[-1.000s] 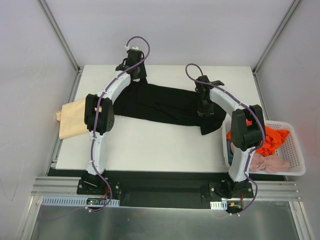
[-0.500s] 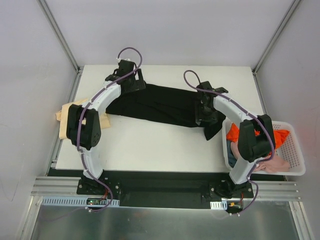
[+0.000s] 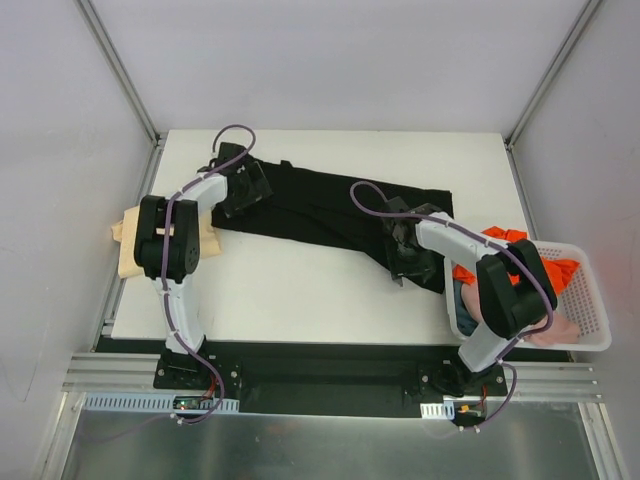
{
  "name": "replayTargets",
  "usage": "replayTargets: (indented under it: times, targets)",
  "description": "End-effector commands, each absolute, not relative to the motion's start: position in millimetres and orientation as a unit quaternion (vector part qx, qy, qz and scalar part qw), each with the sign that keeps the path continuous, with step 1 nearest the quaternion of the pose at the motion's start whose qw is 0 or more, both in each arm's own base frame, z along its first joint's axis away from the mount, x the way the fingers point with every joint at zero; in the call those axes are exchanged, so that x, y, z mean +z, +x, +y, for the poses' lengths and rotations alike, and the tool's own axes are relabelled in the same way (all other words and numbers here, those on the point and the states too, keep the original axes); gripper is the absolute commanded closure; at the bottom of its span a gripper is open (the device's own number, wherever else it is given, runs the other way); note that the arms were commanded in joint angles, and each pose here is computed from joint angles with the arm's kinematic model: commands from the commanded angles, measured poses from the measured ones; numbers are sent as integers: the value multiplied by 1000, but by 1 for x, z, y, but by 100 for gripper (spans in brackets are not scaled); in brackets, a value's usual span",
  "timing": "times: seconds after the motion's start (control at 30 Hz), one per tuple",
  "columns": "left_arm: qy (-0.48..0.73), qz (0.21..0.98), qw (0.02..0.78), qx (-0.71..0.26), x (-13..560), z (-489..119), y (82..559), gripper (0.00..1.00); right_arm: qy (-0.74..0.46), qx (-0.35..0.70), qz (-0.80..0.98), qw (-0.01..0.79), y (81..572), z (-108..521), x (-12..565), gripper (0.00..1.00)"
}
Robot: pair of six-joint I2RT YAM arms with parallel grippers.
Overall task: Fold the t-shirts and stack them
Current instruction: Fold the other side of the tshirt into a rectangle
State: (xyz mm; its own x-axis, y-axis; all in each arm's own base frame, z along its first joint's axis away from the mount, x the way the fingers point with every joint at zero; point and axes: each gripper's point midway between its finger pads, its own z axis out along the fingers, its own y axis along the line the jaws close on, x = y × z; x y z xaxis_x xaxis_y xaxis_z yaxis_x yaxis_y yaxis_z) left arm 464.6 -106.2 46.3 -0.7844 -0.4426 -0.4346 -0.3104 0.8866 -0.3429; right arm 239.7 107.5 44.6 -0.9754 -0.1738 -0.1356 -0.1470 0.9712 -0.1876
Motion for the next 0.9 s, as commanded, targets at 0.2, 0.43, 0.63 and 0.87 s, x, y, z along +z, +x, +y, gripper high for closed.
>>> replayTargets:
  times: [0.2,0.43,0.63,0.87]
  targets:
    - [-303,917,224,-129,19,-53,483,1,-75,-51,990,105,224,110,66,38]
    - [-321,908,245,-109,36,-16,520,1,-91,-12,987,133,227,120,82,34]
    - [-302,905,274,-118,56,-2,548,1,-116,27,986,113,217,132,70,35]
    - [-292,905,285,-122,66,-2,552,1,-143,58,984,85,209,158,50,39]
